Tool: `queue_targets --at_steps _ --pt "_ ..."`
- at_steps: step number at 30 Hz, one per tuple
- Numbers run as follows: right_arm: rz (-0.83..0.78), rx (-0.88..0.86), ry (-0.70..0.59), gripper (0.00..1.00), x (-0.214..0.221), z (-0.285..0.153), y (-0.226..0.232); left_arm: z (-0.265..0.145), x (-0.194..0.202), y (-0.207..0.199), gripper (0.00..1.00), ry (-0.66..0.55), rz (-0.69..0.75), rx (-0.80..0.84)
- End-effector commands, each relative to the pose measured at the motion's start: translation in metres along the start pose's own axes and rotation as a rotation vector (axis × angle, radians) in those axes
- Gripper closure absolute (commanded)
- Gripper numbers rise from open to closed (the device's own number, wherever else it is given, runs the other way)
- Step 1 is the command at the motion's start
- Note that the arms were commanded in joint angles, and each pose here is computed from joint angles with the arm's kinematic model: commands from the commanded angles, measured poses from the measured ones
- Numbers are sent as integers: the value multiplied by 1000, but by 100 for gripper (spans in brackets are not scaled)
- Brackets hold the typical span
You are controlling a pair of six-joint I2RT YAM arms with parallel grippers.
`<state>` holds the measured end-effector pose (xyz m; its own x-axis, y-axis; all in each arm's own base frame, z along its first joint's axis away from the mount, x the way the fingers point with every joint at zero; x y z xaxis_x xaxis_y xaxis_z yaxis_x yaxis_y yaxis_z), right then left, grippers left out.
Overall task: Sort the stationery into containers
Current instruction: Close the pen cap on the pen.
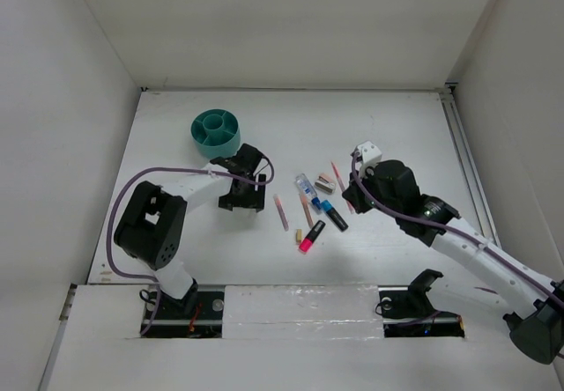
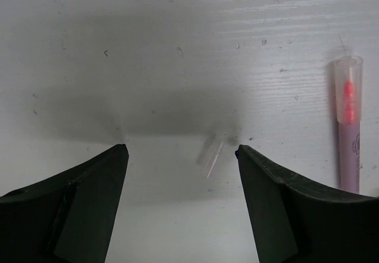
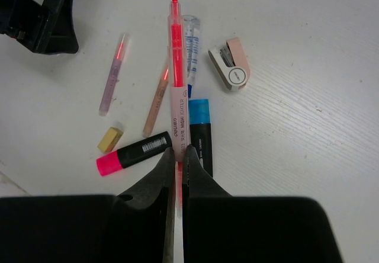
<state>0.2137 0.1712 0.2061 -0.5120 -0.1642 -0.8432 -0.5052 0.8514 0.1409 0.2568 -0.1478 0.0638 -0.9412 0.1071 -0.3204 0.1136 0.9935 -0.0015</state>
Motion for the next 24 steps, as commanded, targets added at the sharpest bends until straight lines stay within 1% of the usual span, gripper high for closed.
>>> queue_targets --at_steps 1,7,9,13,16,19,24 --pt "-8 -38 -77 100 -19 2 8 -4 -3 0 29 -4 12 -7" --pt "-18 -25 -61 100 -16 4 6 -1 -2 0 32 4 13 -10" --pt "-18 -24 -52 100 -14 4 6 -1 -2 0 36 4 13 -10" --pt "-18 -22 -43 100 -12 3 5 -1 -4 3 36 -7 -7 -36" --pt "-18 -25 -61 100 -18 0 6 -1 -5 6 38 -17 -16 -60" --pt "-18 -25 -61 100 -20 1 7 1 2 -4 38 -12 50 -120" --pt "-22 -33 -60 100 -19 1 9 2 2 -2 38 -3 42 -145"
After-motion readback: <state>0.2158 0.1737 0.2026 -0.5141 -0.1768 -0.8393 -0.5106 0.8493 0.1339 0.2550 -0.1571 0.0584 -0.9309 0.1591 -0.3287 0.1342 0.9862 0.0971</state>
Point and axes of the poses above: each gripper's point midway between its finger pads, its own z axis out along the fingers, its own y axis along the line the jaws close on, x = y × z, the point moved 4 cm from there along -z, back along the fingers, and after that the axes turned 2 degrees about z, right-handed, at the moved point
